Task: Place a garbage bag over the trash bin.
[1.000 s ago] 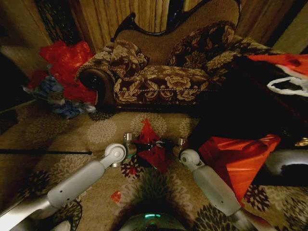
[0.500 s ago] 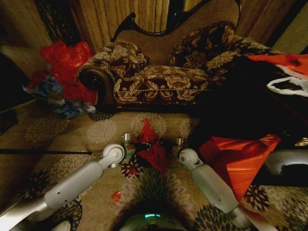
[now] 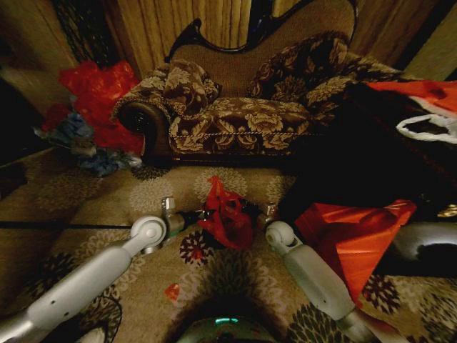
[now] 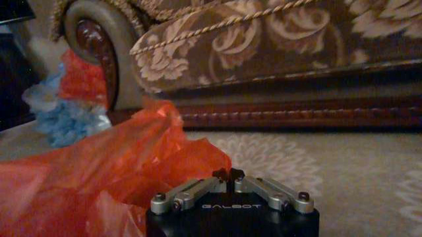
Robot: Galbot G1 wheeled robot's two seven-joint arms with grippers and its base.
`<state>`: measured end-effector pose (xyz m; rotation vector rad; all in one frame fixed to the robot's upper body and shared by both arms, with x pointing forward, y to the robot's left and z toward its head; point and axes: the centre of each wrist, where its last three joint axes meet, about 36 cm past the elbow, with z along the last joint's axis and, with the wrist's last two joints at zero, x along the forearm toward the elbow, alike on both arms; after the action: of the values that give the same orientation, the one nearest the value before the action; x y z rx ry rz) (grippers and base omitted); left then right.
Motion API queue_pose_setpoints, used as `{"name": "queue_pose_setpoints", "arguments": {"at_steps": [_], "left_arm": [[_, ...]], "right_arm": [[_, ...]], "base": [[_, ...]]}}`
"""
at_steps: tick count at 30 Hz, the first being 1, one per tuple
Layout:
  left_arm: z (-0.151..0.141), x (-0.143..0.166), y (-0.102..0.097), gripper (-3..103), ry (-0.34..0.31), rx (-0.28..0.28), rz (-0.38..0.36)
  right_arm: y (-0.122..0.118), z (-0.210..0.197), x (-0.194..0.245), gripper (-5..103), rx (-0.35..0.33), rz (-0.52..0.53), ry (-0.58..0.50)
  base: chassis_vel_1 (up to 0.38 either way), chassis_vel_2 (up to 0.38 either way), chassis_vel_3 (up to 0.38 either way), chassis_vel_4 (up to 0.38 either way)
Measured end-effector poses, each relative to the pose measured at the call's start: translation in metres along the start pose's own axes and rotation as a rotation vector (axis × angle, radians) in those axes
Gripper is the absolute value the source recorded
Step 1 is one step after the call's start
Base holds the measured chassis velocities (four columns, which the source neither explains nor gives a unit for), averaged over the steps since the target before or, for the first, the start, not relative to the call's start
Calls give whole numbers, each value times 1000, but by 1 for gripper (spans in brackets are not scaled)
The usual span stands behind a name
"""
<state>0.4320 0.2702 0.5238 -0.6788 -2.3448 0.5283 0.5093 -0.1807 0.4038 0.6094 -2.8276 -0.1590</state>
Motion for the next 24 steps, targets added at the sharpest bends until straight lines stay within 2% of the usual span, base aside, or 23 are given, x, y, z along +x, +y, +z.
{"name": "queue_pose_setpoints", "arguments": {"at_steps": [11, 15, 24], "left_arm": [[2, 16, 16, 0, -31, 18, -55], [4, 23, 20, 0, -22, 20, -74], [22, 39, 32, 0, 8, 16, -126]], "right_arm": [[-9, 22, 29, 0, -25, 92, -46], [-10, 29, 42, 0, -35, 121, -60], [13, 51, 63, 0, -58, 100, -30]], "base": [[0, 0, 0, 0], [0, 0, 0, 0], [0, 0, 0, 0]]}}
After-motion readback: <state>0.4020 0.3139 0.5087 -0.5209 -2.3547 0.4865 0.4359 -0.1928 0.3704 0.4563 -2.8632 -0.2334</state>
